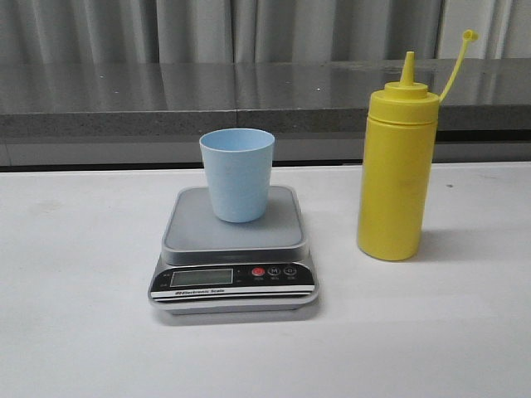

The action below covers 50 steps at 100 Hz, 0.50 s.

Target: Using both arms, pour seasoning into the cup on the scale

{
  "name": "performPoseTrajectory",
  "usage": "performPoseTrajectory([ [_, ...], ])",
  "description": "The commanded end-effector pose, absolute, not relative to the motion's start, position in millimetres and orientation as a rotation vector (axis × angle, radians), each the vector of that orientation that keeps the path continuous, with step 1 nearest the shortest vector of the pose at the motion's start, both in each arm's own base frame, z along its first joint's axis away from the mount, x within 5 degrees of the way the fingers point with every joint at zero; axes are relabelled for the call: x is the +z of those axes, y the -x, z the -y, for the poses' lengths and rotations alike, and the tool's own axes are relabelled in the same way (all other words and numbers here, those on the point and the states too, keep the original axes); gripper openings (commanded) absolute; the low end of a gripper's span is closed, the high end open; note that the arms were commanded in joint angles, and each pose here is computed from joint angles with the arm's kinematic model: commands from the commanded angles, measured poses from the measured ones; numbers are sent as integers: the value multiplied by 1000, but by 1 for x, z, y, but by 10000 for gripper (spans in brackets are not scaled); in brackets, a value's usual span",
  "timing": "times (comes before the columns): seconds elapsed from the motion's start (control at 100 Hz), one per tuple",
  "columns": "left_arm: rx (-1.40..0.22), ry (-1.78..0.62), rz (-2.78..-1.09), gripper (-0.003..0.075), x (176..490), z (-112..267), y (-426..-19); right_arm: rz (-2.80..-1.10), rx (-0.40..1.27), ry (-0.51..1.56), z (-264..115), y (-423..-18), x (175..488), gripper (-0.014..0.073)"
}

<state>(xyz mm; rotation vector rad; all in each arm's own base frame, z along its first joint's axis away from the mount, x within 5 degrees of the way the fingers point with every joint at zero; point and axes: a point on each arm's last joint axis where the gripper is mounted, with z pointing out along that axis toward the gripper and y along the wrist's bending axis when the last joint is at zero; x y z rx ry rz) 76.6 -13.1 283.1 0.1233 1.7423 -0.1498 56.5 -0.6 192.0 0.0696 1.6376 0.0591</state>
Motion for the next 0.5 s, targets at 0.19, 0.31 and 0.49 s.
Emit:
performPoseTrajectory([
  [0.19,-90,-113,-1589,-20,291,9,-73,-1517,49,-55,0,-54,207,-66],
  [0.31,-41,-82,-1549,-20,280,4,-62,-1517,49,-55,0,-54,207,-66],
  [0.49,6,-61,-1503,-20,252,1,-51,-1517,49,-55,0,-54,207,-66],
])
